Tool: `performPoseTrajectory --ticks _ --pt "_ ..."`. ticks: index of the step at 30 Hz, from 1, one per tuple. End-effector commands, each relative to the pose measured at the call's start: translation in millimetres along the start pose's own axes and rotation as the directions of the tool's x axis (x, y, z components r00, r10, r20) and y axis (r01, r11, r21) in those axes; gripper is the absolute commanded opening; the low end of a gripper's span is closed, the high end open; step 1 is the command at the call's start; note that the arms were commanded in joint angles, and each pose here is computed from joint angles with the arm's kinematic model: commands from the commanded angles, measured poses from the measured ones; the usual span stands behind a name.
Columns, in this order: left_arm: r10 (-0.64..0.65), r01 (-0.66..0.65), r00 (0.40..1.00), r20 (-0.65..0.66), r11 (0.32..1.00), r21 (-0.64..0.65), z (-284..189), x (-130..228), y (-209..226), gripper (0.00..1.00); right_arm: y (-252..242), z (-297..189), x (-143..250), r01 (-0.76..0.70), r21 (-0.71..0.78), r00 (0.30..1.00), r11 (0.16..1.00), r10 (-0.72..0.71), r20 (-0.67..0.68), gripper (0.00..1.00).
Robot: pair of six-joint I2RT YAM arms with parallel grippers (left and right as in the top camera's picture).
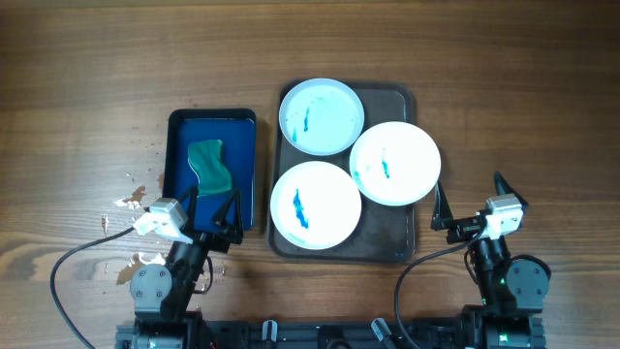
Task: Clean dirty plates on tray and stack at the side
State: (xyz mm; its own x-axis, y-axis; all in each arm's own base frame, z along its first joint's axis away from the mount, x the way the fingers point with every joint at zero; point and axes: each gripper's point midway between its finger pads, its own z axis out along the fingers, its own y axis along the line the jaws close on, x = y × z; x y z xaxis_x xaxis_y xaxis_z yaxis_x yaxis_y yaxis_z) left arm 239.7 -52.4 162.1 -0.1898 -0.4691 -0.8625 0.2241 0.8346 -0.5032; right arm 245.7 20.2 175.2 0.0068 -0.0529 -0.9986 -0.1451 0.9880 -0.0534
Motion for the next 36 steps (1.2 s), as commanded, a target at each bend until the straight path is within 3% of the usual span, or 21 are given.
performPoseTrajectory --ticks 1,16,22,25,27,30,32,36 --pt "0.023 -0.023 1.0 -0.012 1.0 -0.002 0.1 2.4 1.5 1.0 -2.0 0.3 1.0 -0.004 0.009 1.0 1.0 0.004 -0.003 1.0" --pt "0.023 -0.023 1.0 -0.011 1.0 -0.002 0.1 2.3 1.4 1.0 -2.0 0.3 0.9 -0.004 0.009 1.0 1.0 0.004 -0.003 1.0" --pt "0.012 -0.015 0.999 0.035 0.995 0.097 -1.1 -11.4 -19.3 1.0 13.5 -0.3 -3.8 -0.011 -0.081 1.0 0.997 0.012 0.017 1.0" --pt "-0.023 0.017 0.999 0.03 0.982 0.187 -3.7 -14.7 -36.5 1.0 29.4 -2.2 -4.8 -0.193 -0.175 0.981 0.966 0.194 -0.011 1.0" --pt "-0.069 0.064 0.997 0.019 0.98 0.19 -5.3 -19.0 -39.9 1.0 42.6 -5.7 -17.9 -0.353 -0.261 0.933 0.898 0.36 -0.022 1.0" --pt "-0.102 0.108 0.993 -0.053 0.988 0.107 -9.5 -26.1 -39.9 1.0 60.8 -18.9 -60.9 -0.27 -0.403 0.942 0.875 0.326 0.076 1.0" --pt "-0.141 0.141 0.981 -0.133 0.99 -0.01 -11.9 -35.1 -36.8 1.0 60.5 -25.1 -91.1 -0.251 -0.405 0.945 0.879 0.314 0.096 1.0" --pt "-0.135 0.081 0.921 -0.365 0.984 -0.158 -5.8 -53.8 -44.0 1.0 59.2 -16.3 -119.5 -0.352 -0.364 0.935 0.862 0.337 -0.106 1.0"
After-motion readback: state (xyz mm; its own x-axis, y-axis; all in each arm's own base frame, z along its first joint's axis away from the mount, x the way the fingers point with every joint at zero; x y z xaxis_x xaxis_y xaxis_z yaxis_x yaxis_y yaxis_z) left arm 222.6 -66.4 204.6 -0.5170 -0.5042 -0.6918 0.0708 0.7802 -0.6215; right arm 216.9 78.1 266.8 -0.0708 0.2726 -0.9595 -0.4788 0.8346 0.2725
